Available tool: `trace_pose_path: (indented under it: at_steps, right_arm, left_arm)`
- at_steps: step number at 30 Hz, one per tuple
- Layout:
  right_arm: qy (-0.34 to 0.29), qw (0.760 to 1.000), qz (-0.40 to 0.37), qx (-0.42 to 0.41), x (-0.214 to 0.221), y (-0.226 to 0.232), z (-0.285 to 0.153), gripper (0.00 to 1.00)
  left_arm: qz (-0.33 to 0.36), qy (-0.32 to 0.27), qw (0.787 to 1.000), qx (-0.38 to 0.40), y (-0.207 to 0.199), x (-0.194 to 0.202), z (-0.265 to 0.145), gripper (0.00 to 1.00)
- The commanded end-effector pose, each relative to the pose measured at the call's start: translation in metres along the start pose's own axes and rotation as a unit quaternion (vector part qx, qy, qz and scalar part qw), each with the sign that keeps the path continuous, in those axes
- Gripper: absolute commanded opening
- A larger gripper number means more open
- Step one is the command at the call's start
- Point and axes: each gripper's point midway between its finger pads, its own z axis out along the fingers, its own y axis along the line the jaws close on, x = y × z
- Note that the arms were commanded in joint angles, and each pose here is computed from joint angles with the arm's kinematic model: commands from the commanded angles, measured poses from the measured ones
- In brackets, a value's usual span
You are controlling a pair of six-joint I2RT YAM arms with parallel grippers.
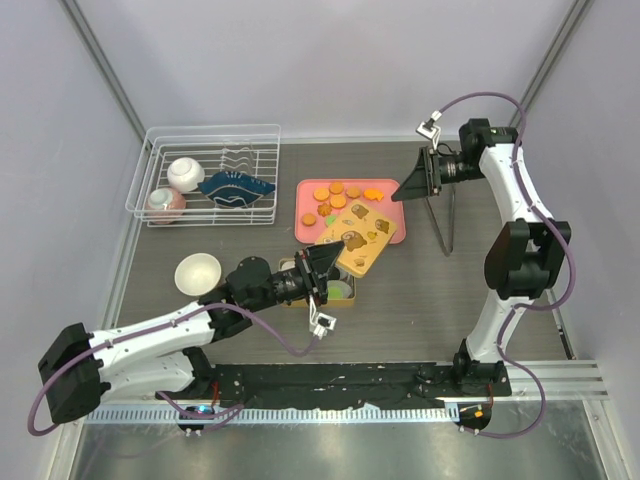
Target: Pack the cookies
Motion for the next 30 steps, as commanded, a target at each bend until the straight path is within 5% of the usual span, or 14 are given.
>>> trace_pose_path:
  at_steps: [1, 20, 30]
  right_arm:
    - [0.014, 0.996, 0.083, -0.025, 0.012, 0.016, 0.002, 0.66]
    - [0.062, 0.993, 0.082, -0.052, 0.025, 0.021, 0.036, 0.70]
    - [0.077, 0.992, 0.074, -0.066, 0.035, 0.042, 0.045, 0.64]
  left_arm:
    - [0.060, -0.014, 0.995, -0.073, 0.037, -0.008, -0.006, 0.20]
    - [0.103, -0.017, 0.991, -0.089, 0.041, -0.012, -0.009, 0.23]
    - [0.099, -0.007, 0.992, -0.074, 0.029, -0.002, -0.010, 0.27]
